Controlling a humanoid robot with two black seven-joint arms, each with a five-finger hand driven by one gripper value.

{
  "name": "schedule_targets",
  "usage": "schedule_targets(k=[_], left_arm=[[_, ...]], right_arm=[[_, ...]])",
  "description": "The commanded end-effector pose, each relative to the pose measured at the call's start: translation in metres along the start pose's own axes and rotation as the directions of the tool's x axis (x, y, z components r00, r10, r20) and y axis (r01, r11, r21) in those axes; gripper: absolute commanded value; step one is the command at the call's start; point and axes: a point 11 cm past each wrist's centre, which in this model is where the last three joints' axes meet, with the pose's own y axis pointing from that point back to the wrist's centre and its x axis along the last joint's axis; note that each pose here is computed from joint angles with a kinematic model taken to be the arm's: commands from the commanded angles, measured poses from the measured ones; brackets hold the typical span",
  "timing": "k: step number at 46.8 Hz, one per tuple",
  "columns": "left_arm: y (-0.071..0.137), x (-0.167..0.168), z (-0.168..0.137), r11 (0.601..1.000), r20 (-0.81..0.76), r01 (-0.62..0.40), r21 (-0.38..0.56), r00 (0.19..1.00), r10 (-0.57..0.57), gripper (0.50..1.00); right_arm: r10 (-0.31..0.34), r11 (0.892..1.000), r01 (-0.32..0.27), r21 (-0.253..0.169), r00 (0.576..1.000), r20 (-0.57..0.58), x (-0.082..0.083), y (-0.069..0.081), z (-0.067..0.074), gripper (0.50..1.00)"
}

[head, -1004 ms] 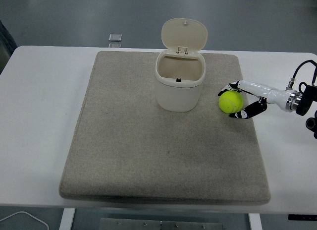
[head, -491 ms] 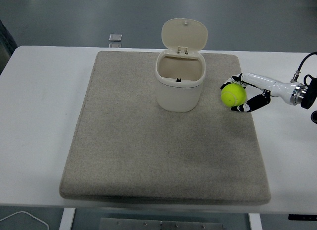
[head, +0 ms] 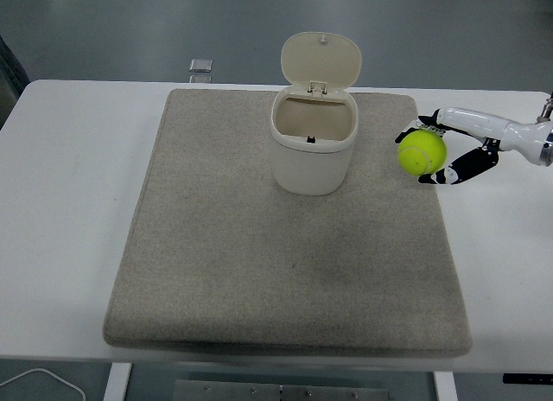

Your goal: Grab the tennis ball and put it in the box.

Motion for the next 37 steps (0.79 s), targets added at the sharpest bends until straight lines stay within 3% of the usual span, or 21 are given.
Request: schedule_targets(k=[1,10,16,19,29,37], left_arm=[[0.0,0.0,0.0,1.0,0.001,0.0,0.0,1.0,0.0,0.992],[0.0,0.0,0.0,1.0,0.001,0.0,0.0,1.0,0.0,0.992],[0.0,0.0,0.0,1.0,0.001,0.0,0.0,1.0,0.0,0.992],[0.0,0.0,0.0,1.0,-0.001,0.0,0.0,1.0,0.0,0.992],[0.0,0.0,0.0,1.0,-0.001,0.0,0.0,1.0,0.0,0.992],[0.0,0.0,0.0,1.0,0.001,0.0,0.0,1.0,0.0,0.992]], right_arm=[[0.002,0.999,-0.002,0.033,1.0,-0.005,0.013,0.003,-0.012,0.5],[0.006,0.996,-0.006,0.089,1.0,-0.004,0.036,0.001,-0.035,0.5],[-0.001,0.993,0.001,0.119,1.0,-0.004,0.039,-0.006,-0.046,0.5],[0.0,0.989,0.003,0.15,1.0,-0.021,0.045,-0.015,-0.059,0.5],[-0.022,0.973,0.03,0.231,0.999,-0.036,0.043,-0.043,-0.089,0.5],[-0.034,0.963,0.044,0.264,0.999,-0.043,0.038,-0.061,-0.104,0.5]])
